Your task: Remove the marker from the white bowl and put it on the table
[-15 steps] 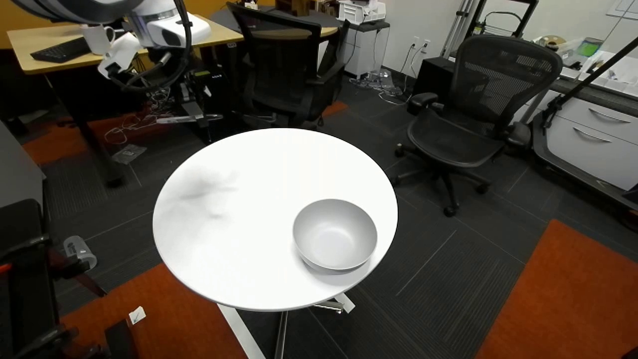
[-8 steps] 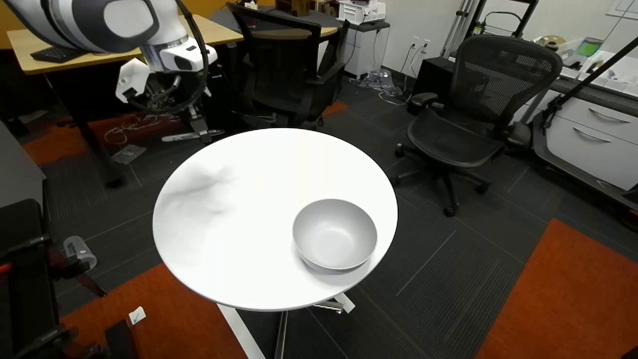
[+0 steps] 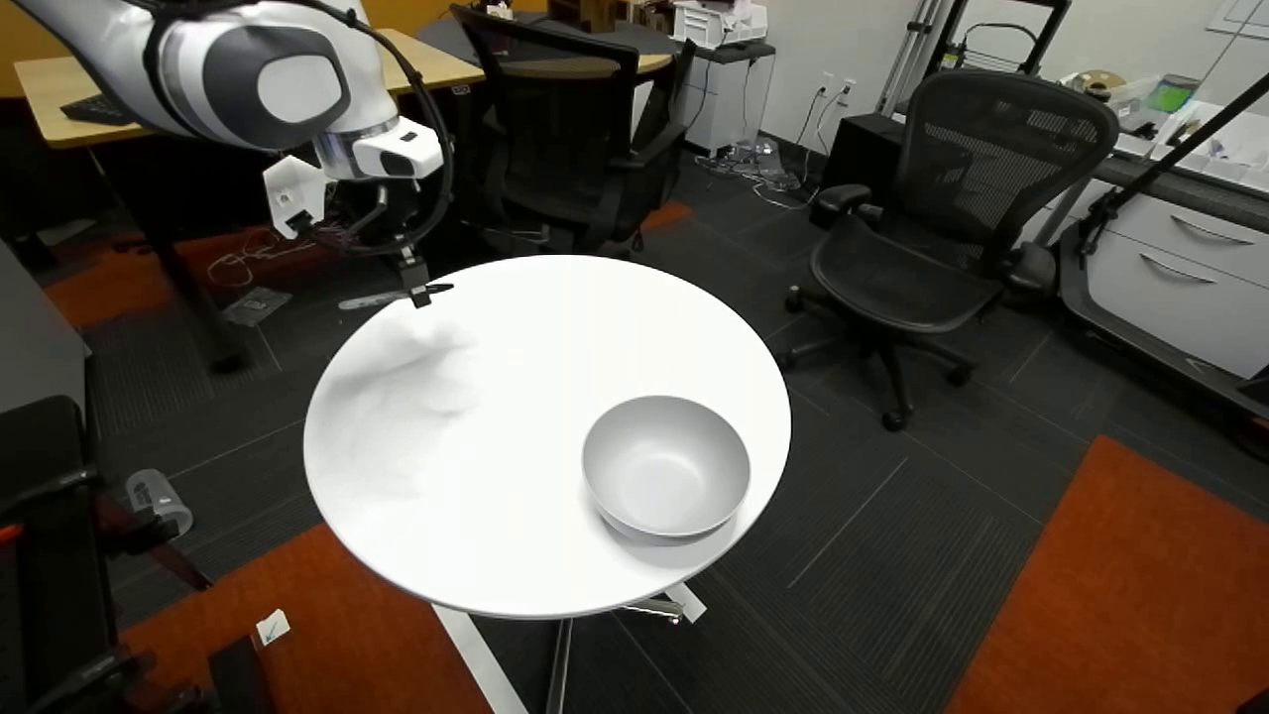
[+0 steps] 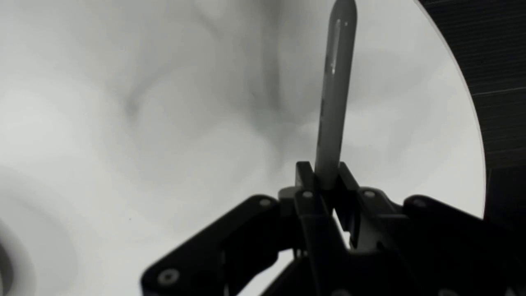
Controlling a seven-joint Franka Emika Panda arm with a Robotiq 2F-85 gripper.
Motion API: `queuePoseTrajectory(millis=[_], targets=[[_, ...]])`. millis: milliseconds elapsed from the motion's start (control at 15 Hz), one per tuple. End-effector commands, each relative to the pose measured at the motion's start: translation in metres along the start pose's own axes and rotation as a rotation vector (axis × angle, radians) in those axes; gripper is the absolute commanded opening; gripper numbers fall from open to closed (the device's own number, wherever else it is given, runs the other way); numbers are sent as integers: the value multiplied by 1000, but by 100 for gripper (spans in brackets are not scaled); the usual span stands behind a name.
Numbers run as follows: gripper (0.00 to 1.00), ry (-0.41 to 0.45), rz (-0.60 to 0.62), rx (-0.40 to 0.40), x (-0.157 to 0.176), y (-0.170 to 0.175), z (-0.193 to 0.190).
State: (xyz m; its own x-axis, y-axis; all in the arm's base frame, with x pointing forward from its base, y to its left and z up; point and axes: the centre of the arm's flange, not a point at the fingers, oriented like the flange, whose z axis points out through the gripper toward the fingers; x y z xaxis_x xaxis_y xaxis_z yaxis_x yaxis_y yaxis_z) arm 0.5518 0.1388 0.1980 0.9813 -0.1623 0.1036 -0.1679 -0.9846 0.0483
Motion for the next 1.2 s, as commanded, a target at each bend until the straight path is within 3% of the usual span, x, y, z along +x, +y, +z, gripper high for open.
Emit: queuePoseTrajectory(millis=[0, 600, 1133], targets=[[34, 16, -23, 9, 10, -4, 8], [99, 11, -30, 5, 11, 1, 9], [100, -2, -29, -4, 8, 1, 10]])
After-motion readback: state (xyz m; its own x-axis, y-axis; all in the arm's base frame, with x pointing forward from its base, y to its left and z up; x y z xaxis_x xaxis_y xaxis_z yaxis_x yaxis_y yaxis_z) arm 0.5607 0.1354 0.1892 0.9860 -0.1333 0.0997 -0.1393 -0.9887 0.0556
